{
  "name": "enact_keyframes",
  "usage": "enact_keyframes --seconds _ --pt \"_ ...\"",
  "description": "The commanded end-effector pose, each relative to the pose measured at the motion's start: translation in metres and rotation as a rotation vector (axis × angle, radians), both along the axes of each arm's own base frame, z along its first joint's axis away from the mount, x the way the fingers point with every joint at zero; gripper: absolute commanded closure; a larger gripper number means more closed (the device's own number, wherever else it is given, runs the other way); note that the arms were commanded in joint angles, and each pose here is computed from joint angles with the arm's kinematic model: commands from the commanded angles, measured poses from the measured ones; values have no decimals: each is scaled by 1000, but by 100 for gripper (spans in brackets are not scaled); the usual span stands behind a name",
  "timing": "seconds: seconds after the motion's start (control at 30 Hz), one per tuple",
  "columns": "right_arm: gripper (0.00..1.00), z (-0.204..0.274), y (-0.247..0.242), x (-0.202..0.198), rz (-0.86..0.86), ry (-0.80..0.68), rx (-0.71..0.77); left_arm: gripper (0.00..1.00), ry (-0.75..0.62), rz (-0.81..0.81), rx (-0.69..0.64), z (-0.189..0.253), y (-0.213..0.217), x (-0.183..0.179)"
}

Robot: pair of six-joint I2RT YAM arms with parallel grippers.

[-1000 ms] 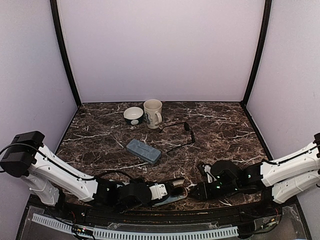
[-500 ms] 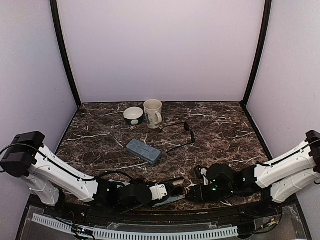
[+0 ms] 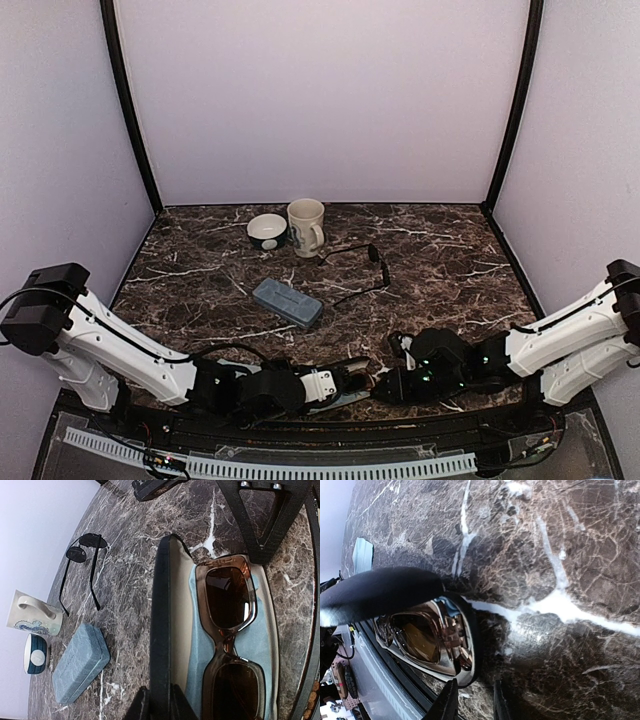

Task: Organize the sunglasses
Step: Close the case with sunglasses at the center of the board.

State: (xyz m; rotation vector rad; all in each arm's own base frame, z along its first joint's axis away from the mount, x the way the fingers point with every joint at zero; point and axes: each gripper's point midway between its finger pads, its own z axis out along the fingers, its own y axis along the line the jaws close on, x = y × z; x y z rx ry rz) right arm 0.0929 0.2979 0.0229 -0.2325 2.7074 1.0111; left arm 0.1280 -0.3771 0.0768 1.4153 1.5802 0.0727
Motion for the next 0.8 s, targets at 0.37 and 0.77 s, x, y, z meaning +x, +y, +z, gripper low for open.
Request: enact_keyframes --seconds 0.37,0.77 --pt "82 6 9 8 -45 -14 -3 87 24 -13 -5 3 -8 -14" --pt "90 11 13 13 -57 -26 -10 86 122 -73 21 -10 -12 -38"
